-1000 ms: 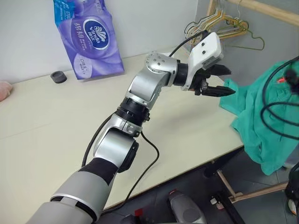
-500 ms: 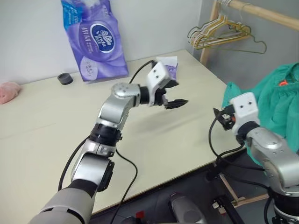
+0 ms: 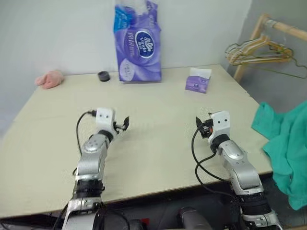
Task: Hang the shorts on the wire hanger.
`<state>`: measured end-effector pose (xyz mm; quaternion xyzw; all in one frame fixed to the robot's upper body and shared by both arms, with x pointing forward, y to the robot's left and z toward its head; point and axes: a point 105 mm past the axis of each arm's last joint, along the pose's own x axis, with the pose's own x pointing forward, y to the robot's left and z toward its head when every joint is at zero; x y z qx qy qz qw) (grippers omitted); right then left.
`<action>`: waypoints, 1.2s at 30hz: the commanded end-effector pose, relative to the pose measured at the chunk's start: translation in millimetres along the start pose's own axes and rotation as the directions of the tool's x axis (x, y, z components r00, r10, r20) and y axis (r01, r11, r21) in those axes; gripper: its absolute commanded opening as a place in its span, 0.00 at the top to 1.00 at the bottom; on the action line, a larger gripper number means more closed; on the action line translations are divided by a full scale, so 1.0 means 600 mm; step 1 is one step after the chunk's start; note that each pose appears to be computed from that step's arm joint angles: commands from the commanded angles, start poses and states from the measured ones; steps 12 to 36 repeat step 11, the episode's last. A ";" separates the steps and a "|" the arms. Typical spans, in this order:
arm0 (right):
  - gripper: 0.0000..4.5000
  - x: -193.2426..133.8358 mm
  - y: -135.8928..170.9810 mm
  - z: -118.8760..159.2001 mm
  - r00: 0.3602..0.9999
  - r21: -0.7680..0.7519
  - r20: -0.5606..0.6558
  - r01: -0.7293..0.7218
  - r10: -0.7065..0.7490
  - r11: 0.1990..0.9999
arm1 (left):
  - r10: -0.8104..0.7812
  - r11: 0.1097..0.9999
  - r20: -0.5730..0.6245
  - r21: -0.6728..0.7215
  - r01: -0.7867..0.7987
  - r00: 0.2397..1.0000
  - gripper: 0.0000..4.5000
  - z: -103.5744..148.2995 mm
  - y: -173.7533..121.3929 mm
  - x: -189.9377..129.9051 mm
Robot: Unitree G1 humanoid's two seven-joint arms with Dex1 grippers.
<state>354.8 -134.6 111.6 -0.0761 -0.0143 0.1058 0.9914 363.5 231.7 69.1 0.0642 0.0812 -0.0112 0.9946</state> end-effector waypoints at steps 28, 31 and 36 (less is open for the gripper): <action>0.34 0.008 0.002 -0.001 0.999 -0.011 0.044 -0.008 0.008 1.000 | 0.088 0.996 0.116 0.007 -0.090 0.989 0.04 0.028 0.017 -0.009; 0.34 0.008 0.002 -0.001 0.999 -0.011 0.044 -0.008 0.008 1.000 | 0.088 0.996 0.116 0.007 -0.090 0.989 0.04 0.028 0.017 -0.009; 0.34 0.008 0.002 -0.001 0.999 -0.011 0.044 -0.008 0.008 1.000 | 0.088 0.996 0.116 0.007 -0.090 0.989 0.04 0.028 0.017 -0.009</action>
